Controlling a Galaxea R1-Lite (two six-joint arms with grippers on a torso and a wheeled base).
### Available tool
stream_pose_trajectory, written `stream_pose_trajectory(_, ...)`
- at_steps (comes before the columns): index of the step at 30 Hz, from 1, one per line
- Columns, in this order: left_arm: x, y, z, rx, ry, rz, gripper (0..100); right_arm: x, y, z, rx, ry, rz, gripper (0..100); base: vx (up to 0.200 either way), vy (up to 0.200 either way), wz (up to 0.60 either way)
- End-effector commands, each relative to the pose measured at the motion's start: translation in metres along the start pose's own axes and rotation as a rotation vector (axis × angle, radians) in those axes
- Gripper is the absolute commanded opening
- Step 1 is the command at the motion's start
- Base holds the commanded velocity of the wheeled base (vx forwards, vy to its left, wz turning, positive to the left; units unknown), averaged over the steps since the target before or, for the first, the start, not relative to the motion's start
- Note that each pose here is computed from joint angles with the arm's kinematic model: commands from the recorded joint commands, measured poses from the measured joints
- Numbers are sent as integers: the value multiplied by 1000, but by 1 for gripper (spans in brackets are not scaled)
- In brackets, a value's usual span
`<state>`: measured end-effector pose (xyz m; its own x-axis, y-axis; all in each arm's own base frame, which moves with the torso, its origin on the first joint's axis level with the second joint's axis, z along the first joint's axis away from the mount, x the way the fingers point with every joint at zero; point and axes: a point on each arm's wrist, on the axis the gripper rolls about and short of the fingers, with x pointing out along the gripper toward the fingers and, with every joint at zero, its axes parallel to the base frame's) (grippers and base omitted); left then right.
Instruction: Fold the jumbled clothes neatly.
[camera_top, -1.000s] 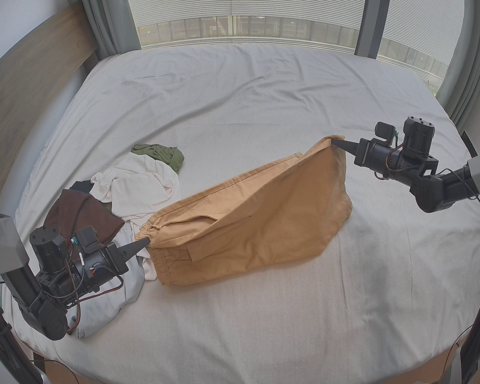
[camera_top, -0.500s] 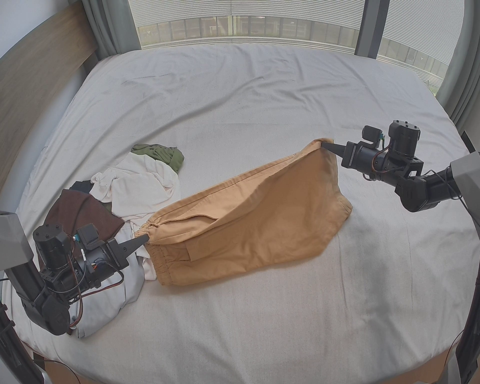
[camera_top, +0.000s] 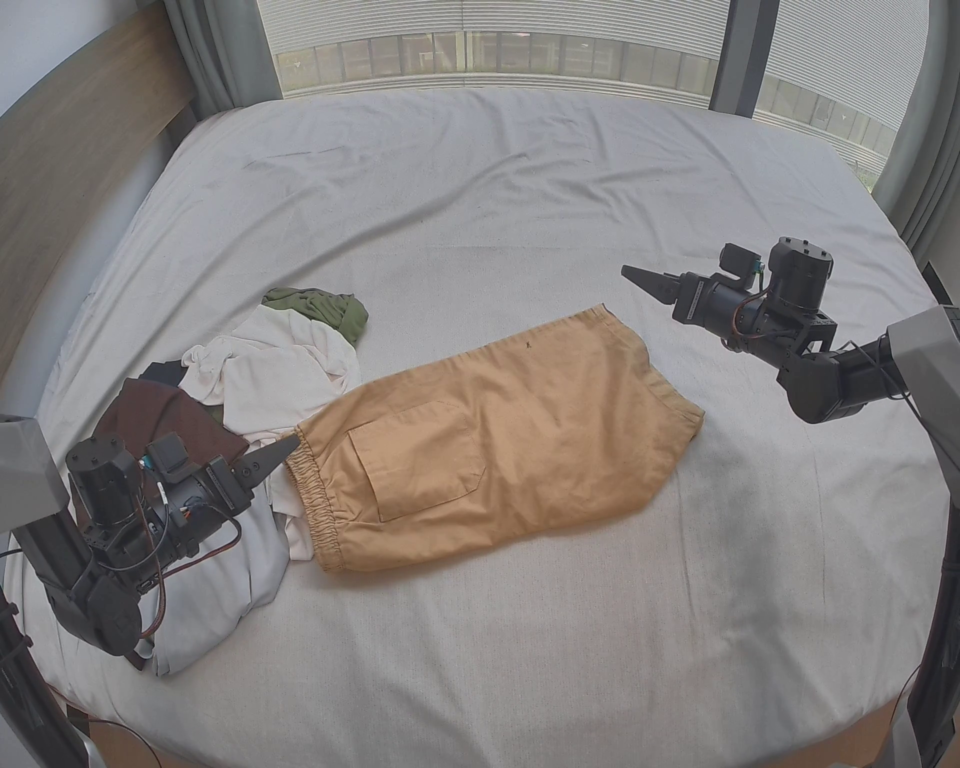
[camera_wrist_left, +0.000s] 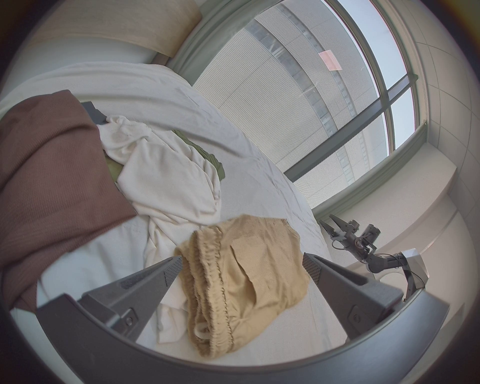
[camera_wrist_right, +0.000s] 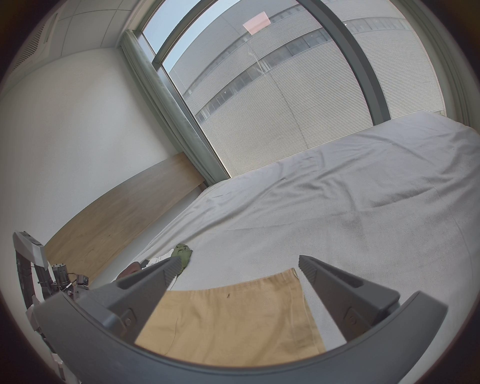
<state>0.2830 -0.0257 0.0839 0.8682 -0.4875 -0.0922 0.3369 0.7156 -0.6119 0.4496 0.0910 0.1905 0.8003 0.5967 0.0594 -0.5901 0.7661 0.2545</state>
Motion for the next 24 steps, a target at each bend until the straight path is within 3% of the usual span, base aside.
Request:
stream_pose_trajectory(1, 0, 4, 5, 1, -22, 11, 100, 2, 6, 0, -1, 1, 12, 100, 0, 0, 0)
stream_pose_trajectory(6, -8, -7, 7, 4, -25, -20, 100, -20, 27, 7, 22, 35, 21, 100, 0, 0, 0)
stream_pose_trajectory(11, -24, -39, 11, -51, -3, -145, 100, -63, 61, 6, 122, 115, 31, 100, 0, 0, 0)
stream_pose_trajectory(14, -34, -52, 6, -48, 36, -208, 100, -93, 71, -8, 159, 170, 7, 100, 0, 0, 0)
stream_pose_trajectory(21, -37, -64, -5, -39, 82, -245, 100, -139, 77, -51, 225, 293, -34, 100, 0, 0, 0)
stream_pose_trajectory(24, -36, -66, -7, -39, 90, -252, 100, -144, 76, -61, 210, 282, -36, 100, 0, 0, 0)
